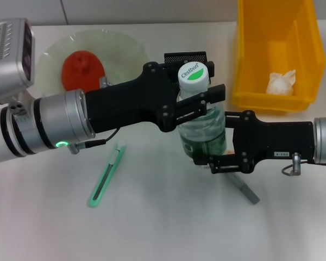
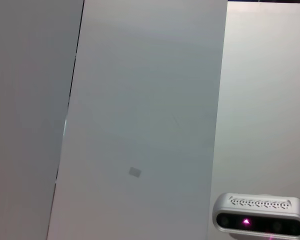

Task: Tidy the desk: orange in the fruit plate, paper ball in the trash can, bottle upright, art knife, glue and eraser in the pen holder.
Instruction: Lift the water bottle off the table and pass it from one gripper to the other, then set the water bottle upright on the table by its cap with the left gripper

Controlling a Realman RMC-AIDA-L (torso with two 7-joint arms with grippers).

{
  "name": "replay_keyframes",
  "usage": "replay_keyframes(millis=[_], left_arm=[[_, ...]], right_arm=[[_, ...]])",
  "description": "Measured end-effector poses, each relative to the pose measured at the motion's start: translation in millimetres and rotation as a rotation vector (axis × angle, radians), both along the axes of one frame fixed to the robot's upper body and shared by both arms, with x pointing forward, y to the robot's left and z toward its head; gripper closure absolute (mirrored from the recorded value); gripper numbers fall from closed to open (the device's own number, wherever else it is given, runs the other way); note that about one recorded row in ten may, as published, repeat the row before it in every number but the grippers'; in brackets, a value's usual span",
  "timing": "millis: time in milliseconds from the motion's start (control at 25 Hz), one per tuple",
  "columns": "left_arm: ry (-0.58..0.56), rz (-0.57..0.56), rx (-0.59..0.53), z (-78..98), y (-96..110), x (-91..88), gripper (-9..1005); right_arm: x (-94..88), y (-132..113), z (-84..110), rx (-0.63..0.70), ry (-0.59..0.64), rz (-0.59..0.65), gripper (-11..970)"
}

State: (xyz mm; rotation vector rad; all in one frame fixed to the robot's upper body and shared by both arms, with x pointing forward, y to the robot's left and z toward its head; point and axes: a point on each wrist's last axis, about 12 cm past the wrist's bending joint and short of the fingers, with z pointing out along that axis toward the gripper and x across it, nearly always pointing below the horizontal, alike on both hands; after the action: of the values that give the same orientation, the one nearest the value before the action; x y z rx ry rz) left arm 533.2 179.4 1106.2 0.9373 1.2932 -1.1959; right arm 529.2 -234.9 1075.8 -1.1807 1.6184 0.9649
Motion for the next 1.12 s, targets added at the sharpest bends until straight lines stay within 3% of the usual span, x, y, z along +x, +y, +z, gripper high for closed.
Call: replay_keyframes(millis=[600, 760, 1120], left_arm=[[-0.028, 0.056, -0.046, 18.8, 16.7, 7.0, 560], [-0.032, 0.073, -0.051, 20.1, 21.8, 7.5, 560], [-0.033, 0.102, -0.043, 16.7, 32.7, 4.0, 561]], right_arm=[[-3.0, -5.0, -15.9, -0.034, -0.014, -0.046, 211], [-4.3, -5.7, -18.9, -0.036, -0.006, -0.057, 251], [-12.2, -15.1, -12.1, 0.088, -0.041, -0.122, 272]])
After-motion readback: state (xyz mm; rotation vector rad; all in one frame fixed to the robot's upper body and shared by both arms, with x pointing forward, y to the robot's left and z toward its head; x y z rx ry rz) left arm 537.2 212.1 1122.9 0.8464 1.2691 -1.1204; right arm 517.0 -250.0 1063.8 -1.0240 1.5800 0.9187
